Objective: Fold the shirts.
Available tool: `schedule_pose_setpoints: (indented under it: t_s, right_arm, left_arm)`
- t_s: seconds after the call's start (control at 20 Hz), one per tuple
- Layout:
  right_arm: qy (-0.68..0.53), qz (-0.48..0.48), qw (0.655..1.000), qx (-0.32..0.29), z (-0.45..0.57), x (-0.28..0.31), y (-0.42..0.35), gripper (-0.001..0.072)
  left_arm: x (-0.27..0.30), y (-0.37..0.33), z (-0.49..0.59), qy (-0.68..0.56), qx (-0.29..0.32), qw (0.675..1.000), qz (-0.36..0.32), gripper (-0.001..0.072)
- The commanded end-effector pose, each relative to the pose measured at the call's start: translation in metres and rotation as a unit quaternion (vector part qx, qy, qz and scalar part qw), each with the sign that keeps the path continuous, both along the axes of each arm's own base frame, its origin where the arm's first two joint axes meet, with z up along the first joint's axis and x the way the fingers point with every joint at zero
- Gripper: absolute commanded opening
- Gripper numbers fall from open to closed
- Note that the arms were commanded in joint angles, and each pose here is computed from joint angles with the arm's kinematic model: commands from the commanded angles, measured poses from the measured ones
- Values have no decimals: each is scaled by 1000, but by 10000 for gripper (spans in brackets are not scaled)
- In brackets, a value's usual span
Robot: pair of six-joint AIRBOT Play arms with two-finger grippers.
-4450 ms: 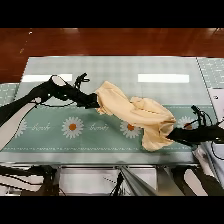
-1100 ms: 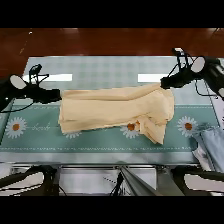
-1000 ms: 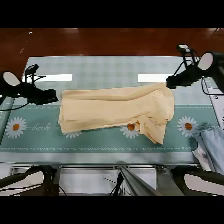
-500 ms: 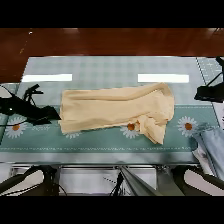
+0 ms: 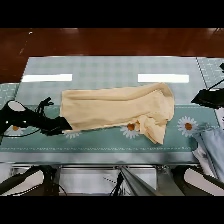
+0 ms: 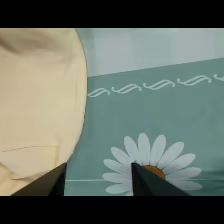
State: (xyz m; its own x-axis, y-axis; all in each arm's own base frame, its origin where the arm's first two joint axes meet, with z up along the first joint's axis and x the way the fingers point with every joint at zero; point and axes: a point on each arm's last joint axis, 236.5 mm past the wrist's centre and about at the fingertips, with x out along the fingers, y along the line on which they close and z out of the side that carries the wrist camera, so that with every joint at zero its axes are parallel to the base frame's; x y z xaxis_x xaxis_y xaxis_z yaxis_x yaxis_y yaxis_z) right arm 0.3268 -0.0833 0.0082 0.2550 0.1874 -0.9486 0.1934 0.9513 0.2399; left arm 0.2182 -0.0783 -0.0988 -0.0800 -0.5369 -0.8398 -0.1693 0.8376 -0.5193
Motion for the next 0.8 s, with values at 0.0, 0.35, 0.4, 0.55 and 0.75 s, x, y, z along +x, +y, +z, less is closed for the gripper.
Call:
schedule_pose_setpoints:
  t_s: [0.0,0.35,0.4,0.55,0.75]
  right_arm:
    - [-2,1,1000,6,0,0,2,508]
    - [4,3,1000,10,0,-3,4,508]
    - [4,3,1000,10,0,-3,4,508]
    - [5,3,1000,8,0,-3,3,508]
    - [44,2,999,21,-22,-25,8,508]
  left_arm:
    - [27,9,-14,-48,27,997,50,542]
    - [45,14,-16,-78,38,993,78,404]
    - [44,14,-16,-77,37,993,78,312]
    - [41,12,-15,-71,33,994,74,41]
    - [36,9,-14,-62,26,996,66,21]
